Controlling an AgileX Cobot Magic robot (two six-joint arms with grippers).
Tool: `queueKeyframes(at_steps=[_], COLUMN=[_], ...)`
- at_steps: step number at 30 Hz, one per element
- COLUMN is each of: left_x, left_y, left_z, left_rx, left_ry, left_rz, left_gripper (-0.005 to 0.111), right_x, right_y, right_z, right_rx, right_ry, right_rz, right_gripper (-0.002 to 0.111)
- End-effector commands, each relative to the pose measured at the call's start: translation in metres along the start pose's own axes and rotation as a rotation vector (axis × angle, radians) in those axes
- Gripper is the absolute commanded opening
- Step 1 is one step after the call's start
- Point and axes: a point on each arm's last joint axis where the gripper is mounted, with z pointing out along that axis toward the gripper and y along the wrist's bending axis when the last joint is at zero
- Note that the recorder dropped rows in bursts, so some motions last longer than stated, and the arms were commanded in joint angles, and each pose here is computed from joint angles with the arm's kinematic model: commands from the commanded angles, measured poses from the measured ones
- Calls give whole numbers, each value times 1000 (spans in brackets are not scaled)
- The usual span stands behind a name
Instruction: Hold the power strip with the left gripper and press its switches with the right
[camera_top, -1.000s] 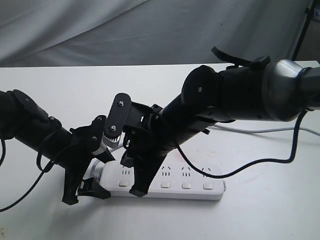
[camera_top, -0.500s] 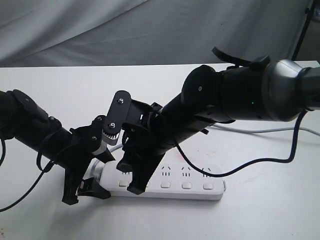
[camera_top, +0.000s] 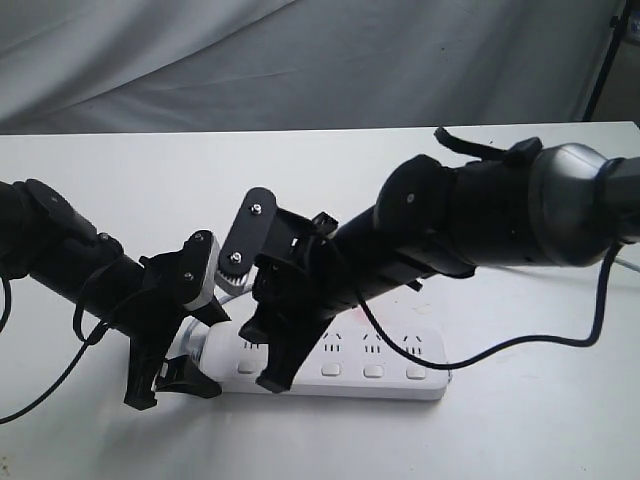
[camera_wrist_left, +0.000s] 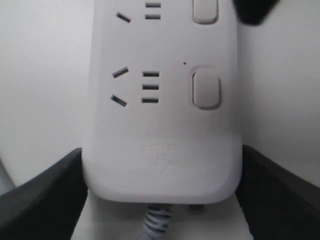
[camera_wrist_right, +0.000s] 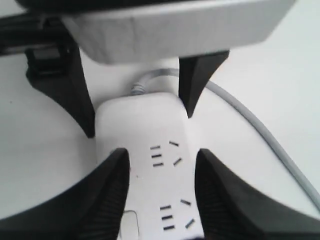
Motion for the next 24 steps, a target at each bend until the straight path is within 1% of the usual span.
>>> queueKeyframes(at_steps=[1, 5, 17, 24], left_x=[-3, -3, -3, -3], left_y=[-1, -1, -1, -1], left_z=[0, 0, 0, 0], left_rx=[3, 3, 3, 3], left_ry=[-13, -13, -13, -13], left_rz=[1, 1, 1, 1], left_gripper=[54, 54, 54, 54], right_x=[10, 8, -1, -1], right_y=[2, 4, 18, 18], right_z=[1, 2, 6, 6], right_rx=[38, 58, 34, 26], right_ry=[5, -7, -40, -46], right_rz=[-52, -100, -270, -222], right_gripper=[40, 40, 40, 40])
